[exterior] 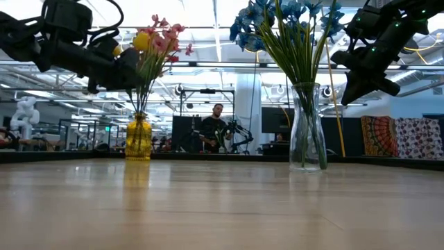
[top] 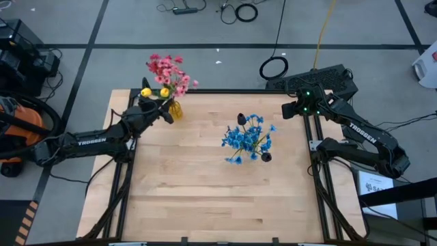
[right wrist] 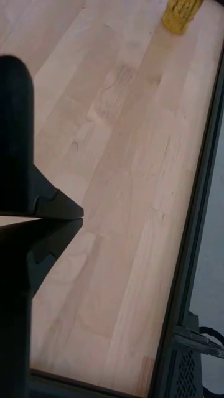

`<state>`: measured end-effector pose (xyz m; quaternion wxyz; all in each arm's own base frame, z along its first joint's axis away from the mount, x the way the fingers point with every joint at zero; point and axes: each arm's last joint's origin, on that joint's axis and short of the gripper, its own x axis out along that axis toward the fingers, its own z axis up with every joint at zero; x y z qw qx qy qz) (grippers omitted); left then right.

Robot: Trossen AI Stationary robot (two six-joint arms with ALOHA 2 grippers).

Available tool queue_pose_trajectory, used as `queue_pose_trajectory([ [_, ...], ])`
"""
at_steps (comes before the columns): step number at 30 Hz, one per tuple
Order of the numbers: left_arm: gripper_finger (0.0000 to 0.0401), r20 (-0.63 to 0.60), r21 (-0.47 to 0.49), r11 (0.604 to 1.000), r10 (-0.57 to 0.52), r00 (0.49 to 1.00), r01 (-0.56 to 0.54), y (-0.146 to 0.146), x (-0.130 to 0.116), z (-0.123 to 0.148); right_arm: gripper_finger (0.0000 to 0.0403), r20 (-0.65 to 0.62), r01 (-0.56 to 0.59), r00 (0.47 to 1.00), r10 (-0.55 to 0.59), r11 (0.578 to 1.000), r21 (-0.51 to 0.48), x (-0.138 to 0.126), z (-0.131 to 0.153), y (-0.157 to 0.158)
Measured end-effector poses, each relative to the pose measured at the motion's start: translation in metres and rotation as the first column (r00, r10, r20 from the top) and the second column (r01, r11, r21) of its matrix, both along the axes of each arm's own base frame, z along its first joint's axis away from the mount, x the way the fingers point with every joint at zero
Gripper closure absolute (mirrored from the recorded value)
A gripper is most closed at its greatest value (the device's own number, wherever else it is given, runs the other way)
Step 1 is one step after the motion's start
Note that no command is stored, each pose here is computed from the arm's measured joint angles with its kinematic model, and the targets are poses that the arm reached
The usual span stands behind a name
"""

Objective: Sort flowers into vase by color
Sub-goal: Put the yellow tulip into the yellow vase, then return to Home Position

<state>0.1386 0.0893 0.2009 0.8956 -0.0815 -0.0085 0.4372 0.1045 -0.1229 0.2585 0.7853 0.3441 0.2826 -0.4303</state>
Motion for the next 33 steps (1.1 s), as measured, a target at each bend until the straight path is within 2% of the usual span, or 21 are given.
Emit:
queue_pose_trajectory([
  [4,0.0234,0.013,0.006,1.000,-0.010,1.000,0.010,-0.001,-0.001,0.002,0.0403,0.000,0.000,1.000,0.000,1.000,0.000,0.000,0.000,0.000],
  [11,0.0230,0.098,0.063,0.997,-0.048,0.994,0.042,-0.008,-0.001,0.026,0.0403,0.000,0.000,1.000,0.000,1.000,0.001,0.000,0.000,0.000],
  [14,0.0230,0.094,0.062,0.996,-0.068,0.993,0.063,-0.012,-0.001,0.036,0.0403,0.000,0.000,1.000,0.000,1.000,0.001,0.000,0.000,0.000],
  [19,0.0230,-0.038,-0.005,0.998,-0.056,0.998,0.056,-0.019,-0.004,0.048,0.0403,-0.001,0.000,1.000,0.000,1.000,0.001,0.000,0.000,0.000],
  [28,0.0230,-0.156,-0.079,0.996,-0.061,0.986,0.049,-0.036,-0.017,0.065,0.0403,-0.002,0.000,1.000,0.000,1.000,0.003,0.000,0.000,0.000],
  [31,0.0230,-0.179,-0.135,0.990,-0.067,0.981,0.043,-0.040,-0.025,0.067,0.0403,-0.014,0.000,1.000,0.000,1.000,0.017,-0.001,-0.001,0.001],
  [33,0.0230,-0.138,-0.180,0.981,-0.102,0.985,0.076,-0.044,-0.028,0.069,0.0403,-0.024,0.000,1.000,0.001,1.000,0.029,-0.002,-0.002,0.002],
])
